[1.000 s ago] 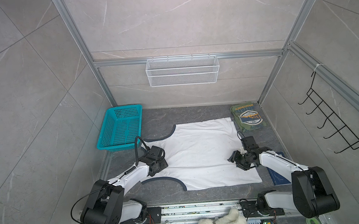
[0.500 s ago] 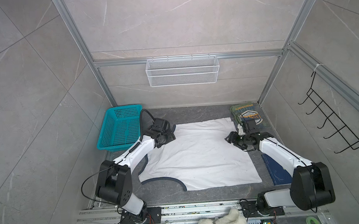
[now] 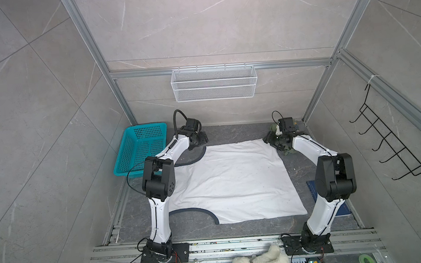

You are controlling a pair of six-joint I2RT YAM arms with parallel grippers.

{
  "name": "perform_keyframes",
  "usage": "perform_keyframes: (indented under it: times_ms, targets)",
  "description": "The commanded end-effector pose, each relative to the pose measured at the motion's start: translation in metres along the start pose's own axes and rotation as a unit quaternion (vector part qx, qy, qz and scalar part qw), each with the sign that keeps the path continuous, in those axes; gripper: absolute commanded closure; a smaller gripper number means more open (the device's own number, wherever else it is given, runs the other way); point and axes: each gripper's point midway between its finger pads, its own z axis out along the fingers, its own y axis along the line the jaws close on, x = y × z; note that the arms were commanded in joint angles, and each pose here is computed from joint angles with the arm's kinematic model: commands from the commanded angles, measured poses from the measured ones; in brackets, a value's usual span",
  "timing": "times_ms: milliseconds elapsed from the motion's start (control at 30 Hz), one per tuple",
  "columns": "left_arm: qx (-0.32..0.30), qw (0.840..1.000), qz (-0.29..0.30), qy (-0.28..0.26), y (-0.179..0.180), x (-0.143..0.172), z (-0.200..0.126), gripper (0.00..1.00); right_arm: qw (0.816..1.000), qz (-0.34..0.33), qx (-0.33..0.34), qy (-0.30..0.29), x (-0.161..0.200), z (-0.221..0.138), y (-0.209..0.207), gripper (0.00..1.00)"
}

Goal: Fold and stack tank tops
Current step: Fold the tank top at the center of the table.

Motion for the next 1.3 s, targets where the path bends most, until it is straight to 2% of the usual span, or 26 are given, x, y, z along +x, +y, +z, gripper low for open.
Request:
perform_keyframes:
  times_ms: [0, 100, 133, 367, 600, 767, 1033, 1267]
  targets:
    - [0.015, 0.999, 0.027, 0.028, -0.01, 0.003, 0.015, 0.25, 1.0, -0.005, 0.027, 0.01, -0.01, 0.015, -0.012, 0.38]
    - [0.023, 0.999, 0.03, 0.034, -0.014, 0.001, 0.027, 0.27, 0.999, -0.003, 0.032, 0.01, -0.019, 0.026, -0.016, 0.38]
    - [0.016, 0.998, 0.031, 0.048, -0.009, 0.01, 0.042, 0.28, 0.999, -0.001, 0.033, 0.01, -0.021, 0.029, -0.018, 0.38]
    - [0.011, 0.997, 0.037, 0.065, -0.005, 0.017, 0.064, 0.35, 0.999, -0.003, 0.037, 0.018, -0.024, 0.049, -0.025, 0.38]
    - [0.015, 0.996, 0.039, 0.08, -0.006, 0.028, 0.073, 0.49, 0.998, -0.004, 0.051, 0.024, -0.024, 0.061, -0.034, 0.38]
    - [0.015, 0.996, 0.037, 0.084, -0.006, 0.031, 0.078, 0.63, 0.998, -0.001, 0.054, 0.026, -0.024, 0.065, -0.038, 0.38]
    - [0.018, 0.996, 0.028, 0.078, -0.007, 0.029, 0.081, 0.83, 0.997, 0.004, 0.072, 0.034, -0.025, 0.078, -0.05, 0.38]
    - [-0.005, 0.998, 0.023, 0.062, 0.005, 0.024, 0.073, 0.99, 0.995, -0.001, 0.089, 0.047, -0.026, 0.09, -0.058, 0.38]
